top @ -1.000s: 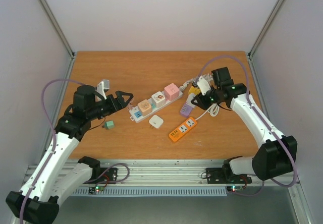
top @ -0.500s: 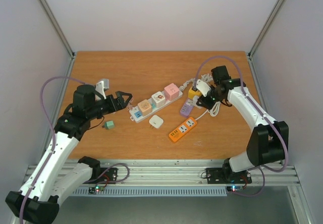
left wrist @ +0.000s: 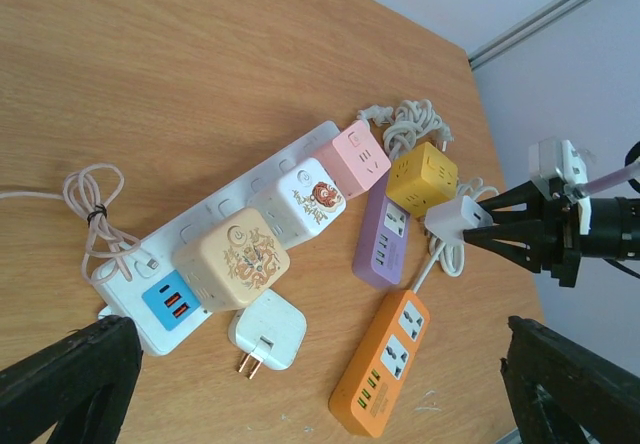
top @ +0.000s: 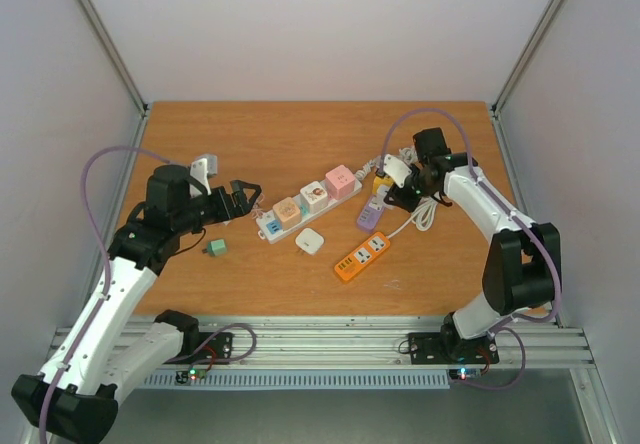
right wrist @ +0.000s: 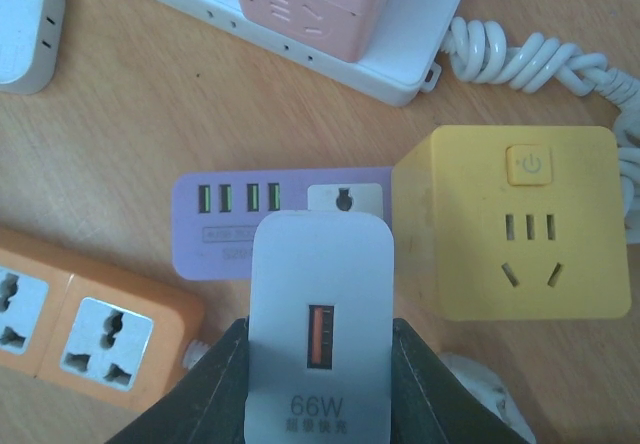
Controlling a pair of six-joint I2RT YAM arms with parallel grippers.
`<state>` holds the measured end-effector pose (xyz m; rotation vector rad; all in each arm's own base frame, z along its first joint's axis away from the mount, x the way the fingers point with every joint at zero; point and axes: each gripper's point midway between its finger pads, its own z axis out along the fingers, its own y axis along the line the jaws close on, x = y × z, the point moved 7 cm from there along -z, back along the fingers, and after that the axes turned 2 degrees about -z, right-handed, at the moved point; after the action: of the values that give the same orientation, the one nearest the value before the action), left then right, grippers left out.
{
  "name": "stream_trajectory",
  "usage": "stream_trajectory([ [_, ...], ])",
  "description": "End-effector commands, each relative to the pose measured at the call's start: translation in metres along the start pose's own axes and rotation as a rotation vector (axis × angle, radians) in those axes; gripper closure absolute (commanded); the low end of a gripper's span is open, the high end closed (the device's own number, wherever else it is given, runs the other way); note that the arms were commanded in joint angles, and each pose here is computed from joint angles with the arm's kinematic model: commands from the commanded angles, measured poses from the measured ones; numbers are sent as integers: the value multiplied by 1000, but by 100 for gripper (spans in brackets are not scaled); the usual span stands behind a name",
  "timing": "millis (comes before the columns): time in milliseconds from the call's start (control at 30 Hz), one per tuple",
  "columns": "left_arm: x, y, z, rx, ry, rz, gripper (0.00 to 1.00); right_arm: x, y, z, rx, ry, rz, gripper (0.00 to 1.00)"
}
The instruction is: Insert the plug
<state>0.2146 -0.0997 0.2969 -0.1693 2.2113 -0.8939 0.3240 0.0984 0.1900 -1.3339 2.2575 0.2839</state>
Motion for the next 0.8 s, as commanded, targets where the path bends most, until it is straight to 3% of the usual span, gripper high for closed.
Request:
stream_trajectory([
  [0,-9,-6,-4,15,-38,29,1,-1,-8,9,21,-9,-34,87],
  [767,-5,-3,-2,11,-31,30,1,13,2,43,10,95,-111,85],
])
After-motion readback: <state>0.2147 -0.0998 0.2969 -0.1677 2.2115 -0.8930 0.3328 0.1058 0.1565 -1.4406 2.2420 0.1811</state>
